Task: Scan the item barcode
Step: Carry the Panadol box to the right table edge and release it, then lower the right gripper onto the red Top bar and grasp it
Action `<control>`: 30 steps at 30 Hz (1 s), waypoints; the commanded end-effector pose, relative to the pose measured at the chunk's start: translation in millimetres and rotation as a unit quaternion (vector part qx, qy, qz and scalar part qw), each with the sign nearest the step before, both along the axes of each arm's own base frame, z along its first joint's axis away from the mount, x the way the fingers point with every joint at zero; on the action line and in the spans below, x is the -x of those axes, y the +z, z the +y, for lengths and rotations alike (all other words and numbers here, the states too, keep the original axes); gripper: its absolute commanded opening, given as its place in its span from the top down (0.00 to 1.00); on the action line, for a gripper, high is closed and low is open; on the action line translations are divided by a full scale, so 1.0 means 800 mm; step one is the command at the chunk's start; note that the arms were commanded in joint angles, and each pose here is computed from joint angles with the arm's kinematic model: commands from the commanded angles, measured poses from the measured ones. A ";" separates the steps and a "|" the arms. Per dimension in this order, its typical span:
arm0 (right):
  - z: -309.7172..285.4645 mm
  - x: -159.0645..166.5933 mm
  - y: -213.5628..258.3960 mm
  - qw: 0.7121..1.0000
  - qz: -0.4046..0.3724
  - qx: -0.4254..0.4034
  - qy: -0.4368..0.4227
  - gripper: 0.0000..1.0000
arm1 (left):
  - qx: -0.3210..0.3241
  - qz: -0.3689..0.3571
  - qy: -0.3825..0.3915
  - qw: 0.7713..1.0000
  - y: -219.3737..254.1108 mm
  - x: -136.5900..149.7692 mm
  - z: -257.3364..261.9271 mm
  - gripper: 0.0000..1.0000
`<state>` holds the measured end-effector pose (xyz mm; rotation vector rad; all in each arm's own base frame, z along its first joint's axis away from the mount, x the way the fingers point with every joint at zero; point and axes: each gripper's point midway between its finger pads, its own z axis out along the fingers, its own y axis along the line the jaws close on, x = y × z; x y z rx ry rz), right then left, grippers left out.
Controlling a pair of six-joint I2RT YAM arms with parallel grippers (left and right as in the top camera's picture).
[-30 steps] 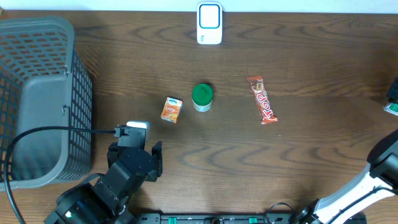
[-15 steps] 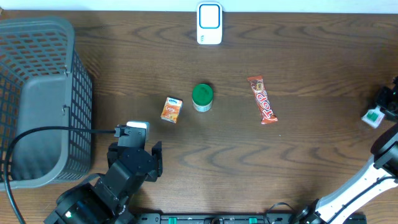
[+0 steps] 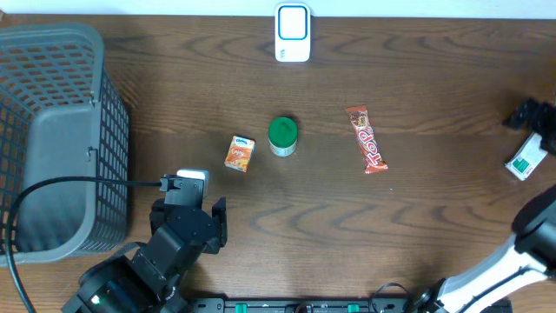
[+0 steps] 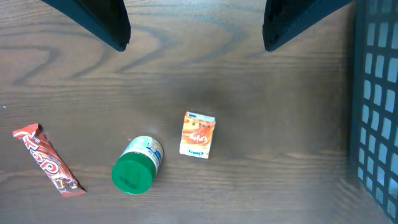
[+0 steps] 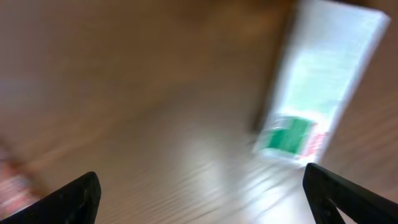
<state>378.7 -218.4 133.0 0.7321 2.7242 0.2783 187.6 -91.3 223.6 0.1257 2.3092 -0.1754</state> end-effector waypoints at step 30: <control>0.358 0.011 -0.140 0.926 0.105 0.087 0.352 0.05 | -0.006 -0.003 0.003 1.000 0.000 -0.001 0.003 0.31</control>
